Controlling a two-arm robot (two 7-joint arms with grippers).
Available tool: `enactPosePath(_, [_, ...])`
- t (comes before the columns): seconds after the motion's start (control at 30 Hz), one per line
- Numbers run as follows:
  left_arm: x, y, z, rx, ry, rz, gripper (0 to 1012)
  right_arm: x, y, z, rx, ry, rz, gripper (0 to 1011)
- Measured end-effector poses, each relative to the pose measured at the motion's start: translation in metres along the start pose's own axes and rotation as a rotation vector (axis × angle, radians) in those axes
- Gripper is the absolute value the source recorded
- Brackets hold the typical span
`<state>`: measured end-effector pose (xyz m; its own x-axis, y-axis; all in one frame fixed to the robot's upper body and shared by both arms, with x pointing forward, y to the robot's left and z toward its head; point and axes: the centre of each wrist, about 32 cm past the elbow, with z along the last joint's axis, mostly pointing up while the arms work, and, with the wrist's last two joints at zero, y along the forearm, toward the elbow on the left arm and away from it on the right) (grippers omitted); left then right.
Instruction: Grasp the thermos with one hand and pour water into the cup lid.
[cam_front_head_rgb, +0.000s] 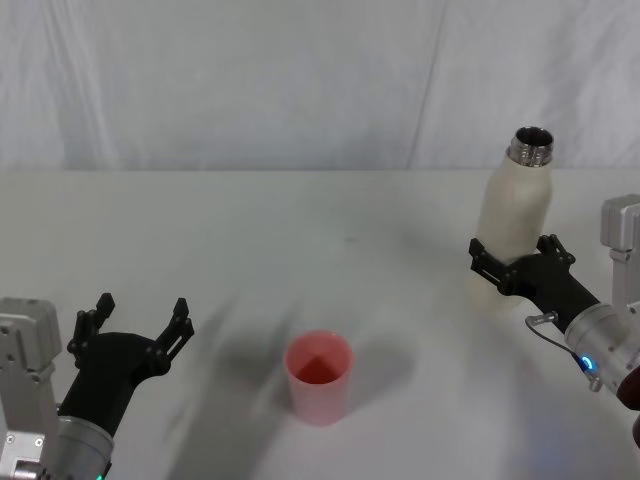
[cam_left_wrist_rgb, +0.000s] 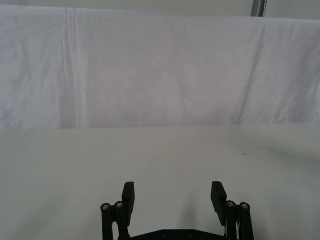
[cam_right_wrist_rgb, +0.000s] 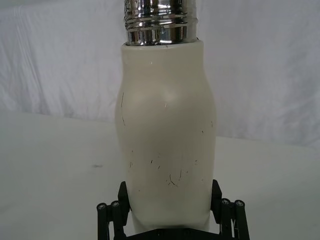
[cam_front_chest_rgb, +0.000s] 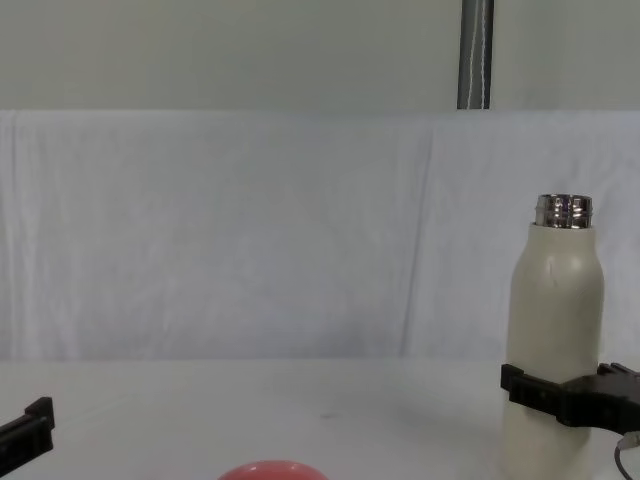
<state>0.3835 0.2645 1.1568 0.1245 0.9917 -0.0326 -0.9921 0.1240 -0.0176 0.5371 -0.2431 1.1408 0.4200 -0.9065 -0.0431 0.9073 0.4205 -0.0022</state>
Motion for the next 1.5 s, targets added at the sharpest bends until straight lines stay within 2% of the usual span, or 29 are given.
enactPosePath(0.53, [0.0000,0.000,0.000,0.000,0.000,0.000,1001,-0.0001,0.000,0.000,0.001,0.000,0.000,956])
enactPosePath(0.93, [0.0000,0.000,0.000,0.000,0.000,0.000,1001,0.0039,-0.005,0.016,0.030,-0.044,0.006,956])
enactPosePath(1.13, [0.0000,0.000,0.000,0.000,0.000,0.000,1001,0.0075,-0.010,0.024,0.041,-0.091,0.003,956])
enactPosePath(1.5, [0.0000,0.000,0.000,0.000,0.000,0.000,1001,0.0132,-0.029,0.047,0.063,-0.335,0.039,956])
